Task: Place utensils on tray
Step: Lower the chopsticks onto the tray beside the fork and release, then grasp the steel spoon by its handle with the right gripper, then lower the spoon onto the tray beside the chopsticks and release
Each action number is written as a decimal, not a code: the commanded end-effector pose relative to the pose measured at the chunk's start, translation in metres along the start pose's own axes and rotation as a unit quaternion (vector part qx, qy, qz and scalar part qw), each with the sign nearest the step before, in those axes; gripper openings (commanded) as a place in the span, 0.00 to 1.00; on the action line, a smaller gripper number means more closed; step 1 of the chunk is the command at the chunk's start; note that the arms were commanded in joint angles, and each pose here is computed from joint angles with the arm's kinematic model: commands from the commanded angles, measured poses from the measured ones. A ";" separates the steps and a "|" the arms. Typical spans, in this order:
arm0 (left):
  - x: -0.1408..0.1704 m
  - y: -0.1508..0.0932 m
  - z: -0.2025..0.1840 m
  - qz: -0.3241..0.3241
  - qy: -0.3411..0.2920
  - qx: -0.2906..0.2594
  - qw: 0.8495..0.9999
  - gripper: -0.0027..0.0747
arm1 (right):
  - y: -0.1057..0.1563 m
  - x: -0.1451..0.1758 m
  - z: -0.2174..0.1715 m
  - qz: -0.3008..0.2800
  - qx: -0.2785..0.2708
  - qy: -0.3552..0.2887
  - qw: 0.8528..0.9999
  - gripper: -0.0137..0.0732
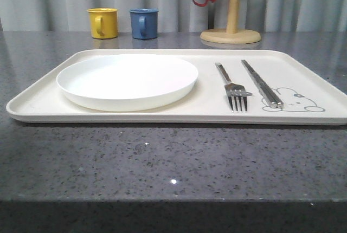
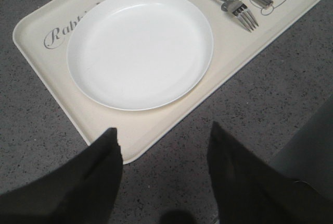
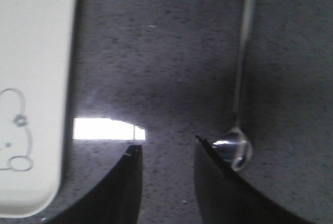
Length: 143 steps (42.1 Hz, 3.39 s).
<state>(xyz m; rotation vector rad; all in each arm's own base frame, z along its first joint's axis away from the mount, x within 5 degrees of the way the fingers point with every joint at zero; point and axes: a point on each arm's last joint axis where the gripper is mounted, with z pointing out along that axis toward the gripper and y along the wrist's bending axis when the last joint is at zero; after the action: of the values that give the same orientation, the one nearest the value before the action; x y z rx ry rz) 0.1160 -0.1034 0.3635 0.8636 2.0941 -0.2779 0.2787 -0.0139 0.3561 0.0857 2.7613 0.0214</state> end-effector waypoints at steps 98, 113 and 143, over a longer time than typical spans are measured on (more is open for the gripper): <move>-0.013 0.000 -0.007 -0.001 -0.049 0.003 0.999 0.49 | 0.033 -0.015 0.027 -0.028 -0.143 0.039 0.989 0.17; -0.013 0.000 -0.007 -0.001 -0.049 0.003 0.999 0.49 | 0.100 -0.024 0.064 0.020 -0.182 0.049 0.982 0.17; -0.013 0.000 -0.007 -0.001 -0.049 0.003 0.999 0.49 | 0.090 -0.028 0.091 0.043 -0.111 0.065 0.991 0.29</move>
<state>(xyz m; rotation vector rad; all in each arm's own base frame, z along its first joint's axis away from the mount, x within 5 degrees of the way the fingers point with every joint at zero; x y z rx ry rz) 0.1160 -0.1034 0.3635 0.8636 2.0941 -0.2779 0.3437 0.0759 0.2626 0.1668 2.9401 0.3626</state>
